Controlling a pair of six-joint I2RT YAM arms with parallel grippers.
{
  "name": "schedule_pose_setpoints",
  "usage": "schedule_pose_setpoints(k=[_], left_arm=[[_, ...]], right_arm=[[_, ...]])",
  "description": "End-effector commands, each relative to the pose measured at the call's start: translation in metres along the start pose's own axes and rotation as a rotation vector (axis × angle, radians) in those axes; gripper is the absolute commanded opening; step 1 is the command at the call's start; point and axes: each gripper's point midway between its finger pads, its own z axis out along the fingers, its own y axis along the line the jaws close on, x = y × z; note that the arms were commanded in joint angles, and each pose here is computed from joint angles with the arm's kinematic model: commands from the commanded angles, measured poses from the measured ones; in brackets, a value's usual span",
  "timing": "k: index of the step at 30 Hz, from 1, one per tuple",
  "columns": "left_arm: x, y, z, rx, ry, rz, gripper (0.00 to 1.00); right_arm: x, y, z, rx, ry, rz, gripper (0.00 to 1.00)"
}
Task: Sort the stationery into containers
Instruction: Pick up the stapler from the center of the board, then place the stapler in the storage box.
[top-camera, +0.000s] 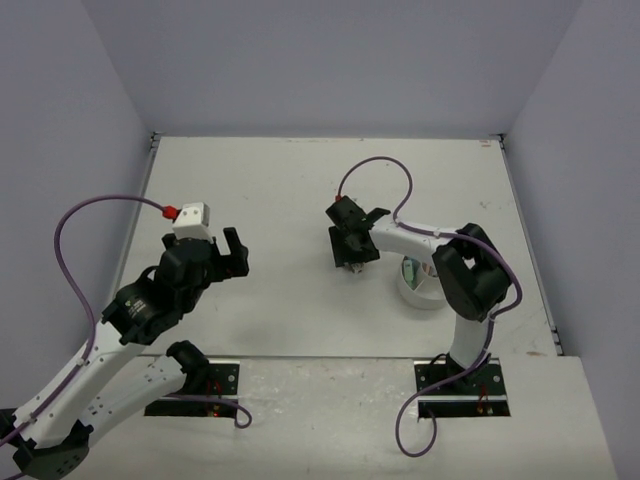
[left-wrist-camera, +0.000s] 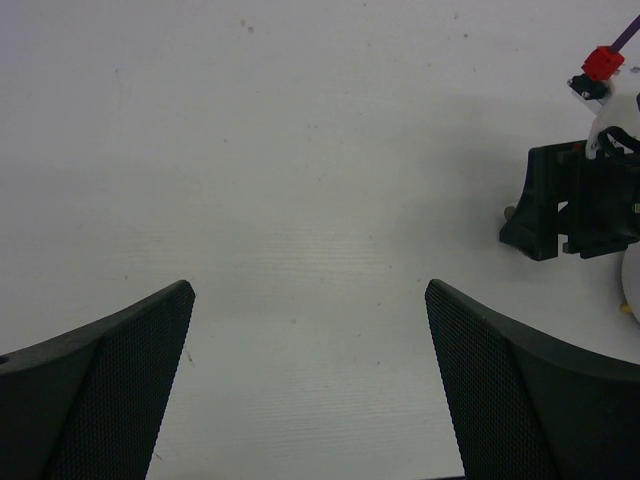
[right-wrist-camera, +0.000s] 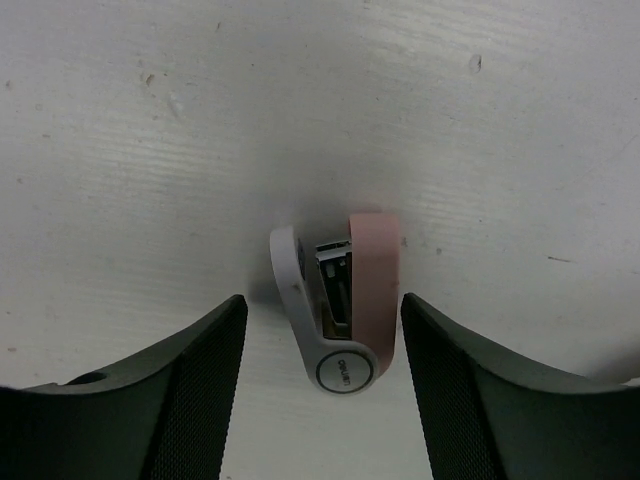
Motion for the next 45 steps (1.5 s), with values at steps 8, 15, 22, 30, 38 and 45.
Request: schedule_pose_setpoints(k=[8, 15, 22, 30, 38, 45], left_arm=[[-0.006, -0.003, 0.002, -0.003, -0.007, 0.004, 1.0], [0.006, -0.04, 0.016, 0.137, 0.055, -0.047, 1.0], [0.004, -0.125, 0.011, 0.527, 0.113, -0.142, 1.0], [-0.018, -0.232, -0.029, 1.067, 0.214, -0.302, 0.98], [0.018, -0.27, -0.01, 1.003, 0.339, -0.28, 0.79], [0.034, -0.291, -0.022, 1.056, 0.391, -0.262, 0.68]], right_arm=[[0.006, 0.0, 0.003, -0.01, -0.01, 0.008, 0.36], [0.003, 0.02, -0.05, -0.123, -0.155, -0.048, 0.0], [0.014, 0.009, -0.132, -0.227, -0.408, -0.048, 0.0], [0.039, 0.031, -0.204, -0.501, -0.713, -0.171, 0.0], [0.035, 0.016, -0.23, -0.489, -0.808, -0.127, 0.0], [0.033, 0.01, -0.247, -0.529, -0.859, -0.089, 0.0]])
